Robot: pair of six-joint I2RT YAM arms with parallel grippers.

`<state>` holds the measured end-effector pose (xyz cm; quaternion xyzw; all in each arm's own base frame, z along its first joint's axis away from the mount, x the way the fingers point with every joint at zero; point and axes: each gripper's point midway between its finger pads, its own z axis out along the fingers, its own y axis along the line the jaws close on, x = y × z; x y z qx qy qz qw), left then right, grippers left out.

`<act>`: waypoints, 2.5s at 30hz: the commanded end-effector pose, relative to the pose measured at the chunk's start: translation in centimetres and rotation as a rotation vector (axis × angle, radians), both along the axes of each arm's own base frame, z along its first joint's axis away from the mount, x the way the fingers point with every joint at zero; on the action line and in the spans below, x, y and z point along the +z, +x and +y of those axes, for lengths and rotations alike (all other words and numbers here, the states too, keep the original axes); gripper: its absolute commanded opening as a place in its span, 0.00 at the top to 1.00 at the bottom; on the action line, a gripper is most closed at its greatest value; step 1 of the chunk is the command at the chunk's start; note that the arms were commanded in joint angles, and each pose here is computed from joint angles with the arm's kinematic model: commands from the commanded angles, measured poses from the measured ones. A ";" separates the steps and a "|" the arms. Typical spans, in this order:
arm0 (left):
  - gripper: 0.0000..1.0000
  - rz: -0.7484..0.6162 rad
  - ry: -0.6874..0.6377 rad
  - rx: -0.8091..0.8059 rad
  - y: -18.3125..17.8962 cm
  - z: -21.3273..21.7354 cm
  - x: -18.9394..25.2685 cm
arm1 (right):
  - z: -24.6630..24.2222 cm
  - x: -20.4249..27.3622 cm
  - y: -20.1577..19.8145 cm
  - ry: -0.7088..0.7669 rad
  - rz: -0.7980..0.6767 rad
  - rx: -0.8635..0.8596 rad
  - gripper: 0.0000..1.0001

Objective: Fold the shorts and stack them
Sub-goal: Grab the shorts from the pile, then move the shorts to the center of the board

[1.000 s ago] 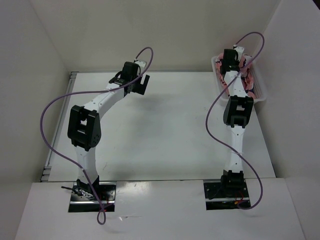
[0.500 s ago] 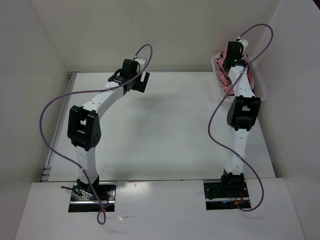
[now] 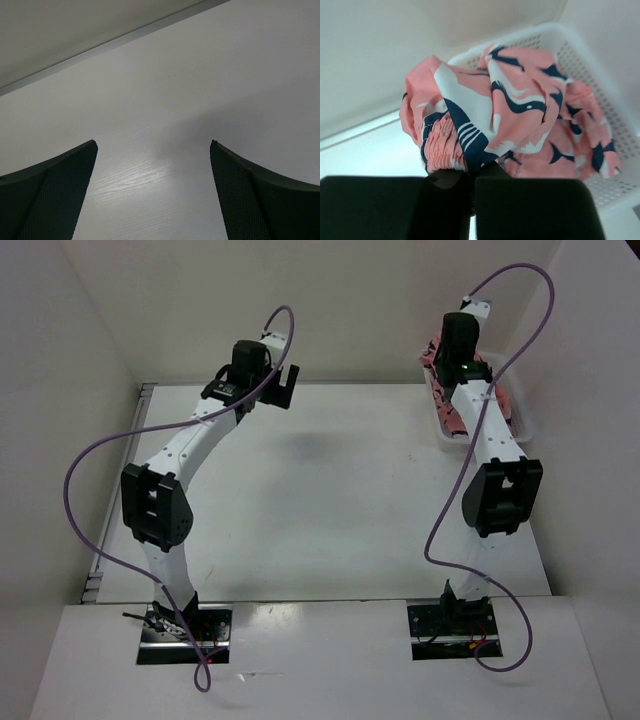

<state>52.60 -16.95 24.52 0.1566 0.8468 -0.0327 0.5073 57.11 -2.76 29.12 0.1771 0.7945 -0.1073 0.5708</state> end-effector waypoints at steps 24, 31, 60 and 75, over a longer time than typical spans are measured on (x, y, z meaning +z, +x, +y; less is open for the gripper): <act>0.00 -0.326 -0.002 0.283 -1.6 5.8 11.9 | 20.9 32.0 -10.4 0.082 -0.712 0.698 1.00; 0.00 -0.323 0.043 0.438 -2.3 11.7 10.9 | 21.3 15.1 0.0 0.143 -0.357 0.466 0.26; 0.00 0.447 0.101 -0.257 -12.3 -5.7 -16.4 | 12.4 -22.0 -13.4 -0.288 0.612 0.757 0.01; 0.96 0.458 0.038 -0.363 -12.7 -9.1 -20.4 | 15.3 -27.0 -21.4 -0.438 0.797 1.173 0.74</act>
